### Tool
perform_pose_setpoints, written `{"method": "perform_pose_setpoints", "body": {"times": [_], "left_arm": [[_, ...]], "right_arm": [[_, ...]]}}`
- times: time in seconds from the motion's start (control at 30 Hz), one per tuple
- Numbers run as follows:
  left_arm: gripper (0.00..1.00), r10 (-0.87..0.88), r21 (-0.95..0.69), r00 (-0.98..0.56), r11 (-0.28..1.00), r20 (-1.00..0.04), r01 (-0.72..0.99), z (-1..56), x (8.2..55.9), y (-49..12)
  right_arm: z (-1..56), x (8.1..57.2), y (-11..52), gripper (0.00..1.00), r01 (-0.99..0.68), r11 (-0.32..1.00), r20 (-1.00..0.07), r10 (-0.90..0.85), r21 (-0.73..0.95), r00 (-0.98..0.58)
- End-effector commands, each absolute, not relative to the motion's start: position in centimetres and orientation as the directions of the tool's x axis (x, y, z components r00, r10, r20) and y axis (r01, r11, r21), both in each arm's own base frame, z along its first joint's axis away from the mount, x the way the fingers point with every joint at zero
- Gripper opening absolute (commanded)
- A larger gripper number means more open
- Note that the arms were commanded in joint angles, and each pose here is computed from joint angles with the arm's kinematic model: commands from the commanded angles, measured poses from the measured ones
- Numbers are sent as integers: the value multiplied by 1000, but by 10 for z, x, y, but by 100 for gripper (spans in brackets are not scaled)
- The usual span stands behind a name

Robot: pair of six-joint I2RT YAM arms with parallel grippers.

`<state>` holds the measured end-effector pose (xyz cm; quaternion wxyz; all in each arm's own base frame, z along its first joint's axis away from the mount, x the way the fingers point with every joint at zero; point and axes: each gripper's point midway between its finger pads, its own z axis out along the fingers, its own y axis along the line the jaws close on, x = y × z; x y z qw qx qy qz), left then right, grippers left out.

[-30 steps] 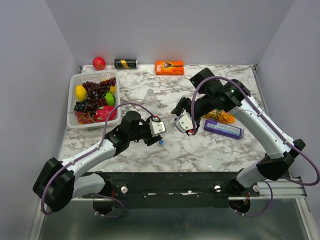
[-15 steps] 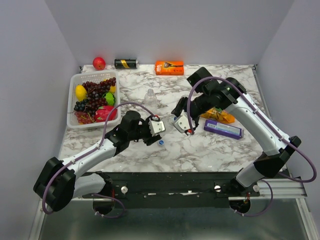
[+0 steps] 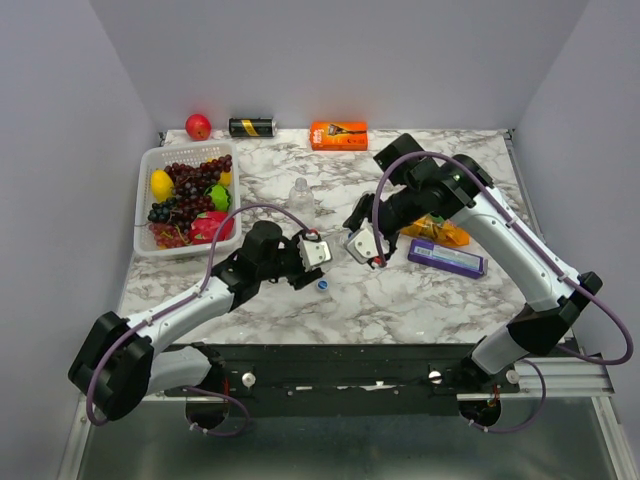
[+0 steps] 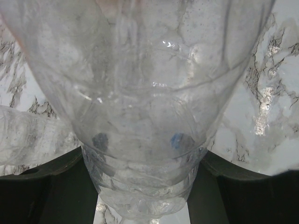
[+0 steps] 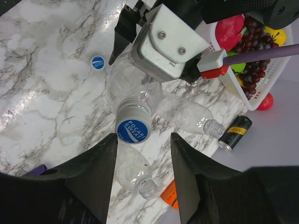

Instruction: Screw on the bottle caps

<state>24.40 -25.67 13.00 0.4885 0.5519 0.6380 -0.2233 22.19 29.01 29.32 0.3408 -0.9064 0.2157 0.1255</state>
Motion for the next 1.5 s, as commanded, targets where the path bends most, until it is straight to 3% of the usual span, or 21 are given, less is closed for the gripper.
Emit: {"method": "perform_pose_setpoints", "body": {"times": [0.0, 0.67, 0.87, 1.47], "left_arm": [[0, 465, 296, 124, 319, -877, 900, 142, 256, -262], [0, 433, 248, 64, 384, -899, 890, 140, 264, -265], [0, 445, 257, 76, 361, -892, 897, 137, 260, -264], [0, 449, 258, 105, 296, -888, 920, 142, 251, -268]], "right_arm": [[285, 188, 277, 57, -580, -700, -504, -353, -416, 788], [297, 179, 275, 57, -673, -636, -568, -415, -377, 710], [285, 183, 256, 57, -636, -667, -476, -446, -388, 758], [278, 194, 270, 61, -585, -688, -455, -395, -429, 798]]}}
